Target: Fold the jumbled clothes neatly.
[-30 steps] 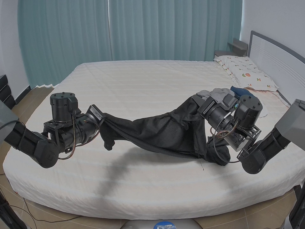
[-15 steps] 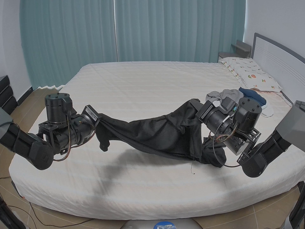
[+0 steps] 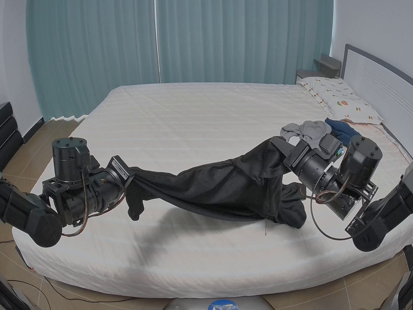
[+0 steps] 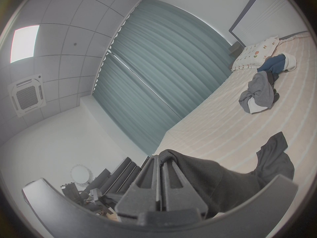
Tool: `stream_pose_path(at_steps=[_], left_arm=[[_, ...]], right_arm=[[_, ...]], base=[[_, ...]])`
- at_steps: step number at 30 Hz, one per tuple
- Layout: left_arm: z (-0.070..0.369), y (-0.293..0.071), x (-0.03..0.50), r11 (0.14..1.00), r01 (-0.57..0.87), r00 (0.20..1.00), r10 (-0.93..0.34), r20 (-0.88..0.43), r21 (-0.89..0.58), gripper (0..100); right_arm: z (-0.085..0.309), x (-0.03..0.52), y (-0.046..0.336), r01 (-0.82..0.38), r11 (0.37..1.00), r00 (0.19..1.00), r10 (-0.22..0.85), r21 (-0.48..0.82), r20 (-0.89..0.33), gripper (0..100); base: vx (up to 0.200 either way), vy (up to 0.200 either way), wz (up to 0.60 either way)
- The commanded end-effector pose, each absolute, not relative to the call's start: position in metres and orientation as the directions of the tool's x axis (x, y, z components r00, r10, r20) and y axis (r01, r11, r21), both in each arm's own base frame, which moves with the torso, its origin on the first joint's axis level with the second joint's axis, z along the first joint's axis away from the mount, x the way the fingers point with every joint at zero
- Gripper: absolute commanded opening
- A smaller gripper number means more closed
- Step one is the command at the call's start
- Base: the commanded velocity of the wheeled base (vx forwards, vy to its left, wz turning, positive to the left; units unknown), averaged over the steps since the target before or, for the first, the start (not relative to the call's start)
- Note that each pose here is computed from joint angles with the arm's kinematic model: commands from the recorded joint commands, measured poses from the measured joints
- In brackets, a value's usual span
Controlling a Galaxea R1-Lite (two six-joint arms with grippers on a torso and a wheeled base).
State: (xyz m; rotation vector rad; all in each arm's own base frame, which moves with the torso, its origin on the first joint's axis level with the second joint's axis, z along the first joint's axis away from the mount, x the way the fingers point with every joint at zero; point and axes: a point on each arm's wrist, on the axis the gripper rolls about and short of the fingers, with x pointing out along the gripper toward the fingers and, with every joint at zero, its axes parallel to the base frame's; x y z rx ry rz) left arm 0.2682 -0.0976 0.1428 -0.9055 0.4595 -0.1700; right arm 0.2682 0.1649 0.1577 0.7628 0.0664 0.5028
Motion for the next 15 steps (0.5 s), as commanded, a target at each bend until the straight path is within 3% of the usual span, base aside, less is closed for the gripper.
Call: stream_pose_path(at_steps=[1,4,15], left_arm=[[0.161,-0.096,0.244,0.599,0.012,0.897,-0.361,-0.256,-0.801,0],[0.167,-0.094,0.240,0.596,0.023,0.900,-0.362,-0.243,-0.803,0],[0.225,-0.080,0.238,0.601,0.092,0.937,-0.321,-0.135,-0.794,0]], right_arm=[[0.192,0.230,0.149,-0.477,0.570,0.857,0.470,0.669,0.211,0],[0.204,0.218,0.145,-0.503,0.553,0.846,0.473,0.664,0.247,0],[0.297,0.192,0.110,-0.547,0.540,0.836,0.391,0.640,0.384,0]], base=[[-0.200,0.000,0.00],[-0.200,0.000,0.00],[0.000,0.000,0.00]])
